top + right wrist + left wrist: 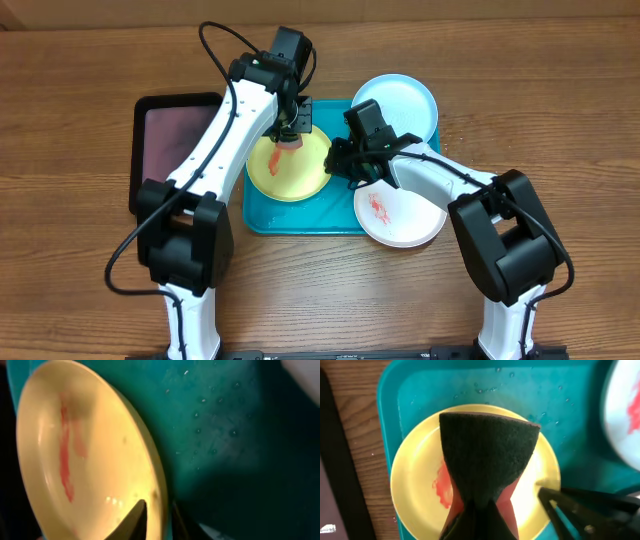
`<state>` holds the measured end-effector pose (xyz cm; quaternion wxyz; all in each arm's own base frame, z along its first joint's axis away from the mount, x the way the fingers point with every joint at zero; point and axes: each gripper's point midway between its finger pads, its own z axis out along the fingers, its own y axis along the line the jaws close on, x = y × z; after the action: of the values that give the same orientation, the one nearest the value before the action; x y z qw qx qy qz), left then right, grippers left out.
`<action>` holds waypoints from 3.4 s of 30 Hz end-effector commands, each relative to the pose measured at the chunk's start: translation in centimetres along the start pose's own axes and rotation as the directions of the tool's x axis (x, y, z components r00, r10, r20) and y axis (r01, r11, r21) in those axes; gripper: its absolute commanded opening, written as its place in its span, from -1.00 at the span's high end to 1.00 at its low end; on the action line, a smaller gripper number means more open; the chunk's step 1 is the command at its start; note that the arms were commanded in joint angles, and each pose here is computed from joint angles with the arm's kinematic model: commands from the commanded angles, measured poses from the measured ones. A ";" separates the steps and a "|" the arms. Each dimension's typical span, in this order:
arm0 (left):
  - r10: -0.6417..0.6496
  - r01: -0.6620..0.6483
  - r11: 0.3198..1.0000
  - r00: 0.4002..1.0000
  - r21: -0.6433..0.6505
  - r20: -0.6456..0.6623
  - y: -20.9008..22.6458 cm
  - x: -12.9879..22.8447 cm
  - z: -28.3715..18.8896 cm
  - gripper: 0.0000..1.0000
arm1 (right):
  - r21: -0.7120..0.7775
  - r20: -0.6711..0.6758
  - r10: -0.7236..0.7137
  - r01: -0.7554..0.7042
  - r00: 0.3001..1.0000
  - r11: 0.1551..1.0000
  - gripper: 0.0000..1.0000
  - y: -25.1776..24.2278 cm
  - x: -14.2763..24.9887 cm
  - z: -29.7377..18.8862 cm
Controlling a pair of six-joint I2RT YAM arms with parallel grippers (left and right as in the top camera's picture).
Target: Clean dirty plates on tray and stack at the side
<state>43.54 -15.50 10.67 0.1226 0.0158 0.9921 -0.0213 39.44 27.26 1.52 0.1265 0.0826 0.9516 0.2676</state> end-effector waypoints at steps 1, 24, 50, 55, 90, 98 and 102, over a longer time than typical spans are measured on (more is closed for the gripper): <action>0.035 -0.038 0.999 0.998 -0.036 -0.056 0.6 0.7 2.8 0.92 | 0.027 0.016 0.031 -0.031 0.999 0.999 0.73 -0.7 -0.5 0.8; -0.135 0.047 0.933 0.965 -0.358 -0.224 5.7 5.9 11.3 0.92 | 0.015 0.003 0.041 -0.041 0.999 0.999 0.76 -0.8 -0.6 0.7; -0.274 0.242 0.919 0.960 -0.310 -0.063 4.8 1.3 9.4 0.92 | 0.013 0.001 0.038 -0.038 0.999 0.999 0.77 -0.8 -0.6 0.7; -0.103 0.076 0.991 0.957 -0.108 -0.272 1.4 3.8 8.9 0.92 | 0.013 0.001 0.039 -0.039 0.999 0.999 0.77 -0.8 -0.6 0.7; 0.189 -0.106 0.970 0.897 0.221 -0.401 -2.5 7.0 7.5 0.91 | 0.010 0.004 0.038 -0.038 0.999 0.999 0.77 -0.7 -0.7 0.7; -0.106 0.082 0.987 0.979 -0.139 -0.172 1.7 1.7 9.4 0.92 | 0.011 0.003 0.038 -0.038 0.999 0.999 0.78 -0.7 -0.6 0.7; -0.227 0.203 0.935 0.973 -0.292 -0.051 4.3 0.4 9.1 0.91 | 0.011 0.003 0.038 -0.038 0.999 0.999 0.77 -0.7 -0.6 0.7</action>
<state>43.99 -15.01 1.81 0.0297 -0.0179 0.9993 0.0131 40.03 26.38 0.91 0.1240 0.1053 0.9507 0.2641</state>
